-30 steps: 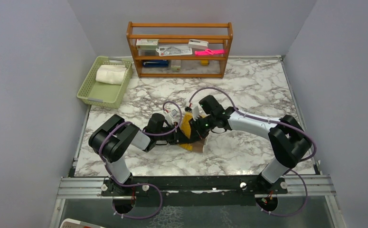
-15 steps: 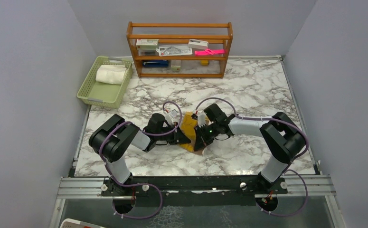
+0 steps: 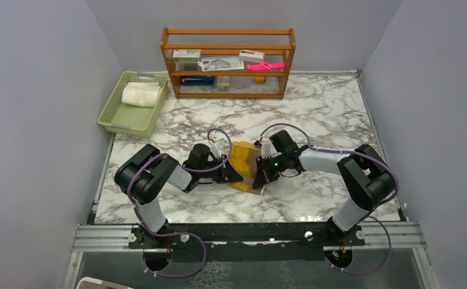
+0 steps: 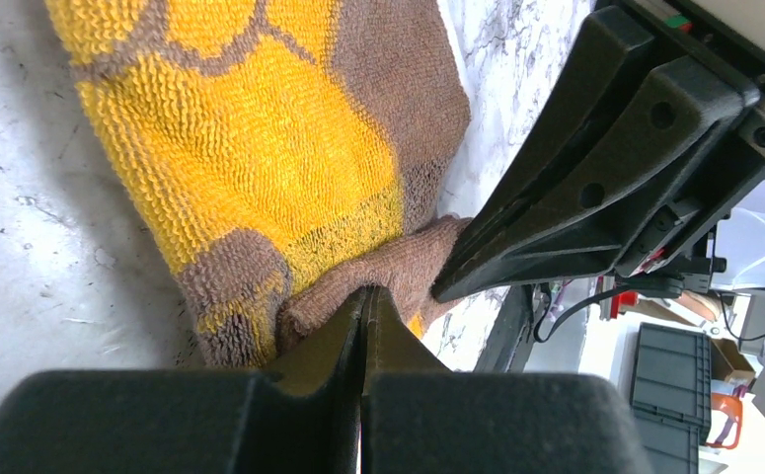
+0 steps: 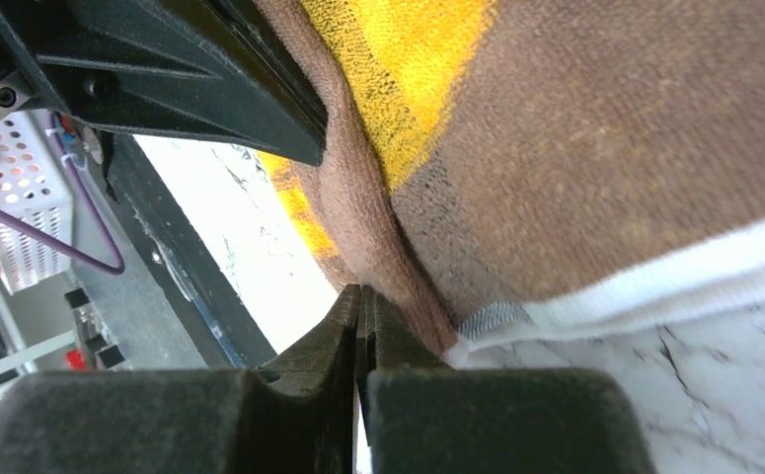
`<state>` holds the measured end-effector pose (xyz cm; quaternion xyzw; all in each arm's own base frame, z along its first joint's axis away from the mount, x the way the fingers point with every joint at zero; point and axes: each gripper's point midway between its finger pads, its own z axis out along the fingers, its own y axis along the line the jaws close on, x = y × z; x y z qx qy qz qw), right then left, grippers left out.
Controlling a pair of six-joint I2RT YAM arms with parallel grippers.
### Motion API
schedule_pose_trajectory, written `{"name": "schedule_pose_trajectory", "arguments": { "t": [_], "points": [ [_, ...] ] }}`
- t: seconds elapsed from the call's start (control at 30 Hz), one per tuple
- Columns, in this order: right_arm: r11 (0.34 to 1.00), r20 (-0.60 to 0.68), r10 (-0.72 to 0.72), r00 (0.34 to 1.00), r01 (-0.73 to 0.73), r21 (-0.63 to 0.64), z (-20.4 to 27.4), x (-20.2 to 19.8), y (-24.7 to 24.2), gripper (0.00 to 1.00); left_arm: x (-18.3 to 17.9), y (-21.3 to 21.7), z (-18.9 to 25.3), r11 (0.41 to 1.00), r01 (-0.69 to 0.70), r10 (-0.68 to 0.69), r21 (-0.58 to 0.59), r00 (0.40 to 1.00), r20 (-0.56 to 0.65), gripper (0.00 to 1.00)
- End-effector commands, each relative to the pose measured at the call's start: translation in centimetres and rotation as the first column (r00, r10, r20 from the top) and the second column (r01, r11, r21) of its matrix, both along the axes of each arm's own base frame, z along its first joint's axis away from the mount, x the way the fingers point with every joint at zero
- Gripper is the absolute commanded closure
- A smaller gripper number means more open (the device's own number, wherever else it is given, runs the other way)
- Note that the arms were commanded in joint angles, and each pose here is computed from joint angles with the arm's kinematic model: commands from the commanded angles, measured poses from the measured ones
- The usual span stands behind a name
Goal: Roll the towels
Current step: Roll the towel at the center of the board.
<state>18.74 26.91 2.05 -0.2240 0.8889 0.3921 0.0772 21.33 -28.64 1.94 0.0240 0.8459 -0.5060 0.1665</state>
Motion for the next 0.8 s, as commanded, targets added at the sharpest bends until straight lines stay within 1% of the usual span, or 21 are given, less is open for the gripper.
{"name": "schedule_pose_trajectory", "arguments": {
  "t": [0.0, 0.03, 0.07, 0.1, 0.2, 0.3, 0.4, 0.5, 0.57, 0.77],
  "points": [
    [0.985, 0.165, -0.051, 0.985, 0.077, -0.154, 0.0, 2.4, -2.8, 0.96, -3.3, 5.5, -8.7, 0.937, -0.060, 0.124, 0.344, 0.978, -0.166, 1.00],
    [0.985, 0.217, -0.053, 0.975, 0.087, -0.149, 1.0, 2.9, -2.7, 0.91, -3.3, 5.6, -8.7, 0.937, -0.061, 0.125, 0.344, 0.978, -0.167, 1.00],
    [0.987, 0.264, -0.052, 0.963, 0.091, -0.135, 2.1, 3.3, -2.4, 0.78, -3.3, 5.6, -8.7, 0.937, -0.060, 0.124, 0.345, 0.978, -0.168, 1.00],
    [0.989, 0.328, -0.053, 0.943, 0.096, -0.116, 3.6, 3.8, -2.0, 0.73, -3.3, 5.6, -8.8, 0.937, -0.060, 0.125, 0.345, 0.977, -0.170, 1.00],
    [0.986, 0.478, -0.032, 0.878, 0.107, -0.131, 6.3, 4.6, -1.4, 0.61, -3.3, 5.6, -8.8, 0.936, -0.060, 0.126, 0.347, 0.977, -0.172, 1.00],
    [0.978, 0.600, 0.036, 0.799, 0.094, -0.185, 7.8, 4.4, -0.7, 0.59, -3.3, 5.6, -8.9, 0.936, -0.059, 0.125, 0.347, 0.977, -0.172, 1.00],
    [0.958, 0.656, 0.139, 0.742, 0.067, -0.278, 7.6, 3.4, 0.2, 0.50, -3.3, 5.6, -8.9, 0.936, -0.057, 0.124, 0.347, 0.977, -0.175, 1.00],
    [0.929, 0.665, 0.235, 0.709, 0.038, -0.369, 6.4, 2.3, 0.7, 0.44, -3.3, 5.6, -9.0, 0.936, -0.056, 0.124, 0.348, 0.976, -0.177, 1.00],
    [0.913, 0.666, 0.284, 0.690, 0.017, -0.408, 5.8, 1.7, 1.2, 0.43, -3.4, 5.6, -8.9, 0.936, -0.055, 0.123, 0.347, 0.976, -0.178, 1.00],
    [0.873, 0.664, 0.373, 0.648, -0.004, -0.487, 5.0, 1.4, 1.4, 0.43, -3.4, 5.7, -9.0, 0.936, -0.058, 0.127, 0.348, 0.976, -0.179, 1.00]
  ]
}}
